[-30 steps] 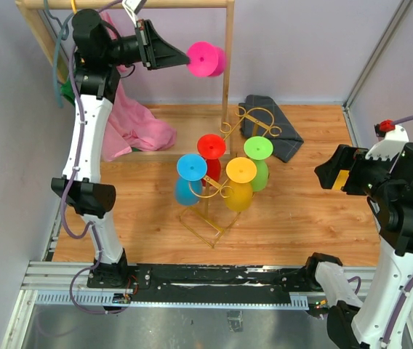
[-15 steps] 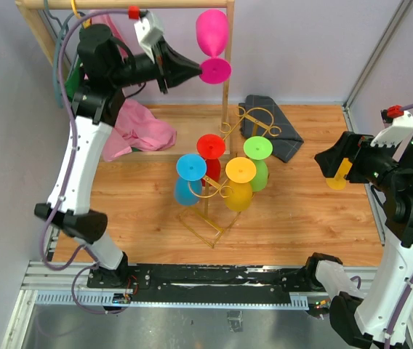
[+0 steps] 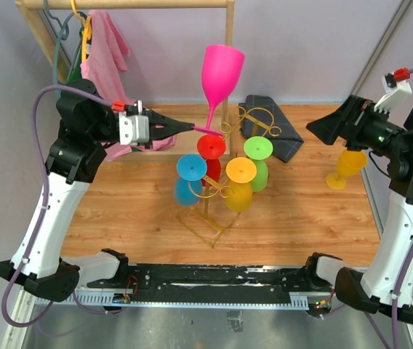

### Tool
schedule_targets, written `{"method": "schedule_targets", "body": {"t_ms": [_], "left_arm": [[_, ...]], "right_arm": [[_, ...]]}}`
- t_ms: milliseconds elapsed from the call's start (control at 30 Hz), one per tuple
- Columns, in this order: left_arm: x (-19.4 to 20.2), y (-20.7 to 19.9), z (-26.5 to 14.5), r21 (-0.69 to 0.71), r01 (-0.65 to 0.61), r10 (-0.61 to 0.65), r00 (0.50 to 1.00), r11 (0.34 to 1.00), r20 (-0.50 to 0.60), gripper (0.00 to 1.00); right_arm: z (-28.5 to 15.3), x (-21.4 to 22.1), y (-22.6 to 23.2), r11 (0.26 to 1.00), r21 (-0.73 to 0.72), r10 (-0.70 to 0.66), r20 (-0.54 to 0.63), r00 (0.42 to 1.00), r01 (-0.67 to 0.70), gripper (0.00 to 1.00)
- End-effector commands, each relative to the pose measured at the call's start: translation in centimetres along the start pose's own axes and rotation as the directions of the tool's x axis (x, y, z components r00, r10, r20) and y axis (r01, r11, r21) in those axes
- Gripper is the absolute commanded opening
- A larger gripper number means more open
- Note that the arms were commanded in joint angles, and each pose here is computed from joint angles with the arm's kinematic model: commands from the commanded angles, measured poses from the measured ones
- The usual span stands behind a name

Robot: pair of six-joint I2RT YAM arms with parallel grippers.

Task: Take the wine glass off the wine glass rack

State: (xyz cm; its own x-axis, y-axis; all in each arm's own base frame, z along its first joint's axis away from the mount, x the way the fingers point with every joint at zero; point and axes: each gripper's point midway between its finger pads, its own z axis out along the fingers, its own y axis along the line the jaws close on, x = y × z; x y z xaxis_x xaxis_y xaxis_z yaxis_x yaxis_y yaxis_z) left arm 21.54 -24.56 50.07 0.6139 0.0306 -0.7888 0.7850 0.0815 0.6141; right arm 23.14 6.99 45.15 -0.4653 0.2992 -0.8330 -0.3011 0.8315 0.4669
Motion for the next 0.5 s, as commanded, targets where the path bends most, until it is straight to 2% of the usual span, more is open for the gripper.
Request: {"method": "schedule_targets", "body": {"t_ms": [0,100,167,233,333,433,467], "left_arm": [[-2.6,-4.0,-0.3,0.177,0.039,-0.060,0.992,0.983,0.113,0.00],[-4.1,-6.0,-0.8,0.292,0.205,-0.247,0.962,0.934,0.118,0.00],[-5.1,-7.4,-1.3,0.369,0.302,-0.361,0.927,0.879,0.101,0.00],[-6.2,-9.0,-2.1,0.457,0.403,-0.479,0.876,0.793,0.057,0.00],[-6.4,-11.6,-3.5,0.538,0.471,-0.540,0.841,0.699,-0.034,0.00],[-6.5,-12.8,-4.1,0.547,0.511,-0.572,0.818,0.663,-0.070,0.00],[-6.5,-13.2,-4.2,0.551,0.498,-0.562,0.825,0.669,-0.062,0.00]], "right_arm": [[-0.2,-3.0,3.6,0.985,-0.165,0.053,0.052,0.997,-0.044,0.99],[0.1,-3.7,4.5,0.972,-0.223,0.090,0.053,0.994,-0.076,0.99],[0.1,-3.8,5.0,0.963,-0.253,0.108,0.046,0.993,-0.093,0.99],[0.0,-3.6,5.5,0.954,-0.280,0.124,0.035,0.992,-0.109,0.99],[-0.4,-3.1,6.6,0.926,-0.348,0.159,0.012,0.987,-0.145,0.99],[-1.1,-2.8,8.2,0.883,-0.438,0.189,-0.002,0.982,-0.171,0.99],[-1.4,-2.6,8.6,0.867,-0.463,0.201,-0.015,0.979,-0.185,1.00]]}}
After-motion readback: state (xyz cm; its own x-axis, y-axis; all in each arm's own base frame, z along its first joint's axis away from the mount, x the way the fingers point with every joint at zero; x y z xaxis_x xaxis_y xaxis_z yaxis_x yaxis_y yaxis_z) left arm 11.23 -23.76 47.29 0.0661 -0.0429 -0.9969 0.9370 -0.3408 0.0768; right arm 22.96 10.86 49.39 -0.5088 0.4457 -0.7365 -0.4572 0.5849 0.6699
